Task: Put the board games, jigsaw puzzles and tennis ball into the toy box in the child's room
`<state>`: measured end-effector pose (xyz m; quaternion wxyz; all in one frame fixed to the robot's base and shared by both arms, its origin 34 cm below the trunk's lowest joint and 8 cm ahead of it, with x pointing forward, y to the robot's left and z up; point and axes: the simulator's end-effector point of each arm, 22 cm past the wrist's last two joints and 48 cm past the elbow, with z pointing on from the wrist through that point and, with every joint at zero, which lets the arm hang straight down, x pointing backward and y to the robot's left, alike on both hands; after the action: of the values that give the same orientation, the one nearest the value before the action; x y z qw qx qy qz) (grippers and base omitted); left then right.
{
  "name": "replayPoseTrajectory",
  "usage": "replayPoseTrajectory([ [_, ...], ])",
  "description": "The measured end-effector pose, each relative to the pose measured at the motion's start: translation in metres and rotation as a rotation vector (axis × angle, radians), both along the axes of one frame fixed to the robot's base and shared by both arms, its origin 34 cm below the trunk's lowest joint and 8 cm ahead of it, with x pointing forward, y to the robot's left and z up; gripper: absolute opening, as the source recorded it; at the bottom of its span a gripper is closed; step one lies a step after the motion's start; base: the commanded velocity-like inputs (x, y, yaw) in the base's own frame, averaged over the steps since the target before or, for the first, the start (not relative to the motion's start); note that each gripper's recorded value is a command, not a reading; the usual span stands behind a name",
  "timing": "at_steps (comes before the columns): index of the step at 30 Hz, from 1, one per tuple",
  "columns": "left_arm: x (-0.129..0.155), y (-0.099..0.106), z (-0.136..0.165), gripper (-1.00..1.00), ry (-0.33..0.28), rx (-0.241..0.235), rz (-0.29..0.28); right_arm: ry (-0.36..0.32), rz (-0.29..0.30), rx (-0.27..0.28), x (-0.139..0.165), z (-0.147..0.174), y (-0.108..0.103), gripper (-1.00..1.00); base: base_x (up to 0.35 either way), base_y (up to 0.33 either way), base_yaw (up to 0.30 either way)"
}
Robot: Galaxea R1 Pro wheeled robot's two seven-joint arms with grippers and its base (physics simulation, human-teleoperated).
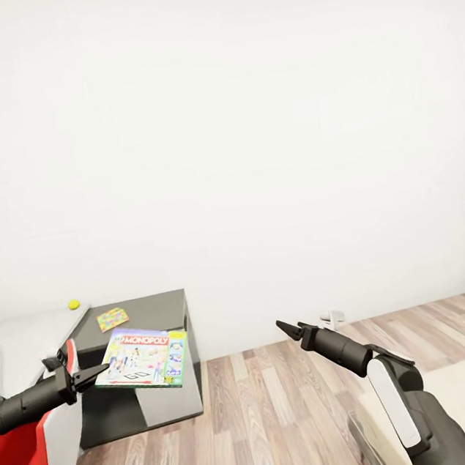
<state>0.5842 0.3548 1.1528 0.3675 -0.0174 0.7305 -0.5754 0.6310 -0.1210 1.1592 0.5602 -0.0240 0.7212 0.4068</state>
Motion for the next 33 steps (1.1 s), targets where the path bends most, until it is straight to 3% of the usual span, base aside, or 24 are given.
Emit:
replayPoseTrajectory([
  [8,0.0004,-0.0006,-0.0011,-1.0,0.001,0.003,0.001,0.0,-0.001,0.002,0.0001,0.0003,-0.0004,1.0,0.319,0.0,0.014],
  [24,-0.0005,-0.0006,0.0011,-1.0,-0.004,0.004,0.001,-0.004,0.0,-0.008,-0.0007,0.0016,0.0007,1.0,0.32,0.019,0.249],
  [33,-0.0003,-0.0009,0.0011,-1.0,-0.004,0.004,0.0,-0.006,0.0,0.0,-0.0009,0.0029,0.0002,1.0,0.305,0.086,0.04],
])
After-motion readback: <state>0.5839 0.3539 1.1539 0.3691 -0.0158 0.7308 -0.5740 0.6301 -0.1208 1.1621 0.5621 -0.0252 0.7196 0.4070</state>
